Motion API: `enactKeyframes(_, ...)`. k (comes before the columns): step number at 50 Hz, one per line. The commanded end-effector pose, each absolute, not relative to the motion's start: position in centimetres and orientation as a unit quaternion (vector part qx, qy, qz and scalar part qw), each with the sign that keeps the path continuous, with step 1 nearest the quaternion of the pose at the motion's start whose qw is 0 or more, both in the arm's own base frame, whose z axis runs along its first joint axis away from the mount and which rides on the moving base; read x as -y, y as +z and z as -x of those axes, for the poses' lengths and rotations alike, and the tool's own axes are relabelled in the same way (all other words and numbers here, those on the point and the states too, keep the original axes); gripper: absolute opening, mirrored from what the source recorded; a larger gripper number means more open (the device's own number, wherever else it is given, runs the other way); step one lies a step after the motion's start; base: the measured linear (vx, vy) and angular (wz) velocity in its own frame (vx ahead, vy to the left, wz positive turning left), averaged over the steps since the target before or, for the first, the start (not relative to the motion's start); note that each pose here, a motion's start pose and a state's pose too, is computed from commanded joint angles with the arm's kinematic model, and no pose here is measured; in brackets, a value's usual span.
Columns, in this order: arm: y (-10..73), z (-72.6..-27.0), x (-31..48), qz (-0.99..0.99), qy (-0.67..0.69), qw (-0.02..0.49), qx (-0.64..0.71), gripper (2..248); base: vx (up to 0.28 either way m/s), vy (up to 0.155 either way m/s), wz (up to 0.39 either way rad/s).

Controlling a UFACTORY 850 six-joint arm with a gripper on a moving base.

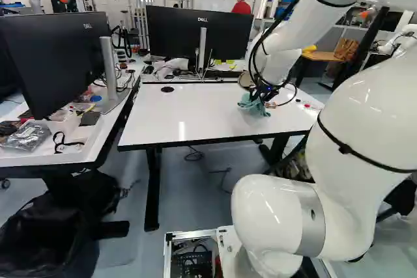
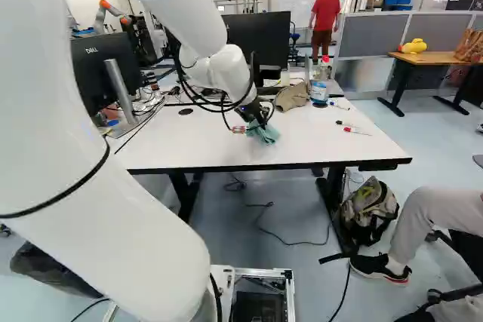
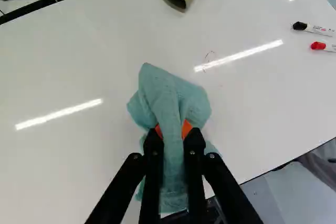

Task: Clean the table with the green towel

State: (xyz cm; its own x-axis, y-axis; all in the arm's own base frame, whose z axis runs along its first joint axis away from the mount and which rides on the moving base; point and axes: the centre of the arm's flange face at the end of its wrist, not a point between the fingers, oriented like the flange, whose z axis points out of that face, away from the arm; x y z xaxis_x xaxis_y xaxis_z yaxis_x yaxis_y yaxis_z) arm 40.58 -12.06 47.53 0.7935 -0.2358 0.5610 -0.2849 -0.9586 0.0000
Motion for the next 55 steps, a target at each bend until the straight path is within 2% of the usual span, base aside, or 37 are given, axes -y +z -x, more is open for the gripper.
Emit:
enactKeyframes(30,47.9,-39.6,11.5,-0.945,0.296,0.042,0.134,50,0.0,0.0,0.0)
enactKeyframes(55,51.0,-43.2,12.2,-0.936,0.325,0.045,0.129,50,0.0,0.0,0.0)
